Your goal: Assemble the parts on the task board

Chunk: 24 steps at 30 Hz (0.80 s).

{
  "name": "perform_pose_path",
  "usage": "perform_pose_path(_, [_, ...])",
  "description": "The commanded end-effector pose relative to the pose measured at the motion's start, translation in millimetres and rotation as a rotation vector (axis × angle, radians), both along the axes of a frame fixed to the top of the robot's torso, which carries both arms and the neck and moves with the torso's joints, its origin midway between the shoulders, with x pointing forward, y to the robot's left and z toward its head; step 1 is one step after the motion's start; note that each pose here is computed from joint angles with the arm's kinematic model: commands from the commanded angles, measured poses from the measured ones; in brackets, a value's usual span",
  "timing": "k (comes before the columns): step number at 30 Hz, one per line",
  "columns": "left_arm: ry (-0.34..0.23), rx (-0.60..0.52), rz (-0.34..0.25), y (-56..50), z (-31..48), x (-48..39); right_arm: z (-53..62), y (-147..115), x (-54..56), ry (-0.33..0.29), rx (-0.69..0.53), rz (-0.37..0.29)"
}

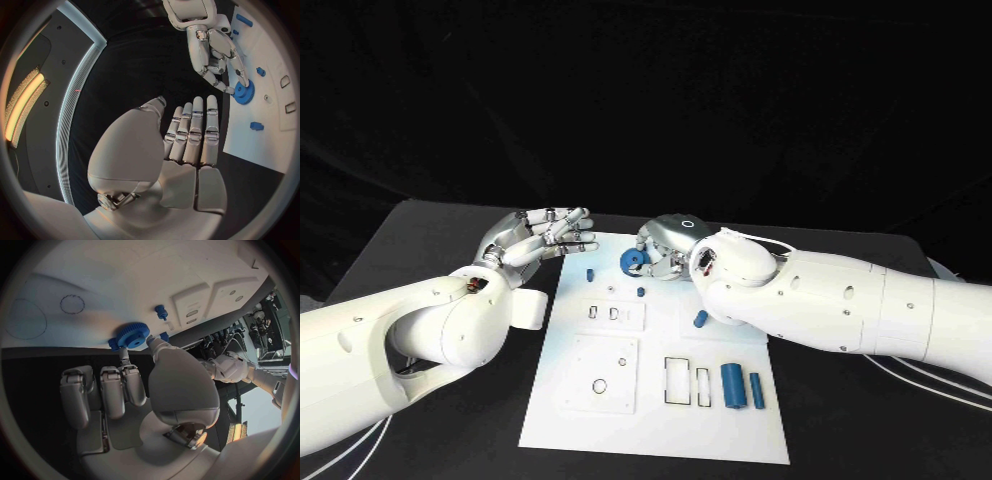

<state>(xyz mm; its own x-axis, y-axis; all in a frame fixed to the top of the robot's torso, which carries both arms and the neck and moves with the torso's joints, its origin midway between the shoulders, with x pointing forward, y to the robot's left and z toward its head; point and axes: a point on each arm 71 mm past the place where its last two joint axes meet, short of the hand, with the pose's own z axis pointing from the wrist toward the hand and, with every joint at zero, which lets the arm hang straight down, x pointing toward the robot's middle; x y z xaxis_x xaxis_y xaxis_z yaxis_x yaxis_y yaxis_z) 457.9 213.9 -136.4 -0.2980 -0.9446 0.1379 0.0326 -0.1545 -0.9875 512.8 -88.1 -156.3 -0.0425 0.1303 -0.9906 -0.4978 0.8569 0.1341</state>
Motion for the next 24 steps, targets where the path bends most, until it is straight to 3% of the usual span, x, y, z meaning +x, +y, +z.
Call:
perform_pose_path(1, [-0.008, -0.009, -0.014, -1.5, 2.1, -0.2, -6.6, -3, 0.2, 0.034, -0.026, -0.006])
perform_pose_path(12, [-0.009, -0.007, -0.009, 0.2, 2.1, -0.2, -6.3, -9, -2.2, 0.031, -0.024, -0.010])
perform_pose_path(24, [-0.010, -0.005, -0.003, 3.0, 2.2, -0.5, 0.2, -27, -7.8, -0.025, 0.025, -0.029])
